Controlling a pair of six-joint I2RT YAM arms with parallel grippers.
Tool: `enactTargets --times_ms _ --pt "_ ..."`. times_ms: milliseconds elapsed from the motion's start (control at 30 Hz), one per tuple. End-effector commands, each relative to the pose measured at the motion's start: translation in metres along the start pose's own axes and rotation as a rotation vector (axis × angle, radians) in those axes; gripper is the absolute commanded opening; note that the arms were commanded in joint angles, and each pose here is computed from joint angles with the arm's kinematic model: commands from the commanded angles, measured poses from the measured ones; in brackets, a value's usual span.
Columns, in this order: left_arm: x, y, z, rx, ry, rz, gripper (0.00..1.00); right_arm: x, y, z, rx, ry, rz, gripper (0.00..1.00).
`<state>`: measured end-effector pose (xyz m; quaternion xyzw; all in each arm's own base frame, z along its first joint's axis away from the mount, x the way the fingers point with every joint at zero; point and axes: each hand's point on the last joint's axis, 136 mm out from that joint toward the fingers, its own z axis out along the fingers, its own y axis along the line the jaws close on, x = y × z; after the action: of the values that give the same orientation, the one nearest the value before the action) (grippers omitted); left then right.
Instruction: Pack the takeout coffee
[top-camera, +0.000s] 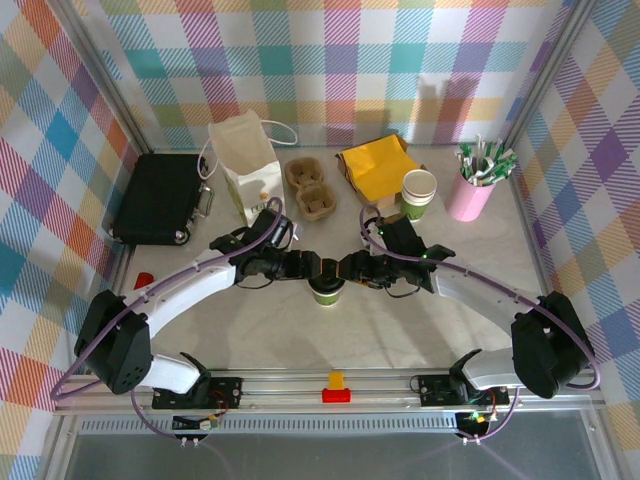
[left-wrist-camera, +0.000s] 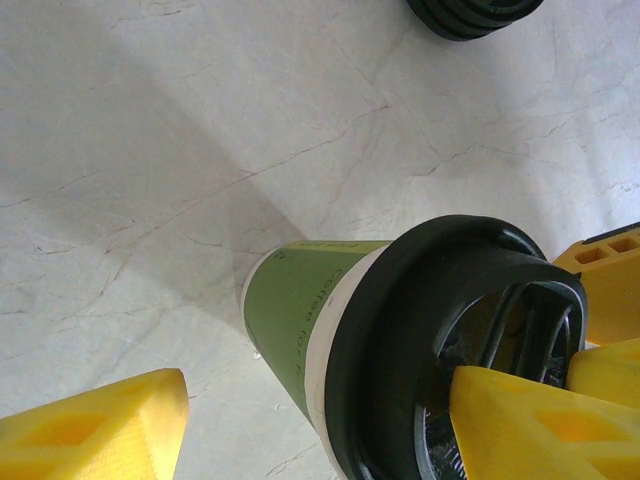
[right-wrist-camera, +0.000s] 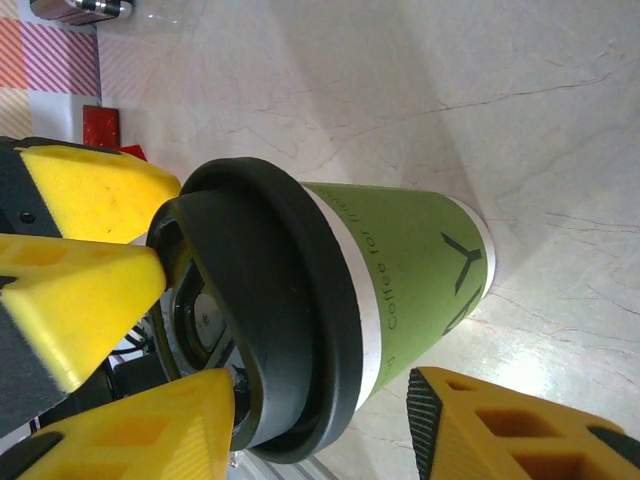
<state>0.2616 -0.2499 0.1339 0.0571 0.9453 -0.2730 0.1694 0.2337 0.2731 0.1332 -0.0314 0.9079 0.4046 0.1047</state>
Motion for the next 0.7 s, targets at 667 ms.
enactTargets --times_ms 667 --pt "-0.009 -0.012 -0.031 0.004 -0.078 0.034 0.73 -0.023 0.029 -0.016 0.012 -0.081 -0.159 0.53"
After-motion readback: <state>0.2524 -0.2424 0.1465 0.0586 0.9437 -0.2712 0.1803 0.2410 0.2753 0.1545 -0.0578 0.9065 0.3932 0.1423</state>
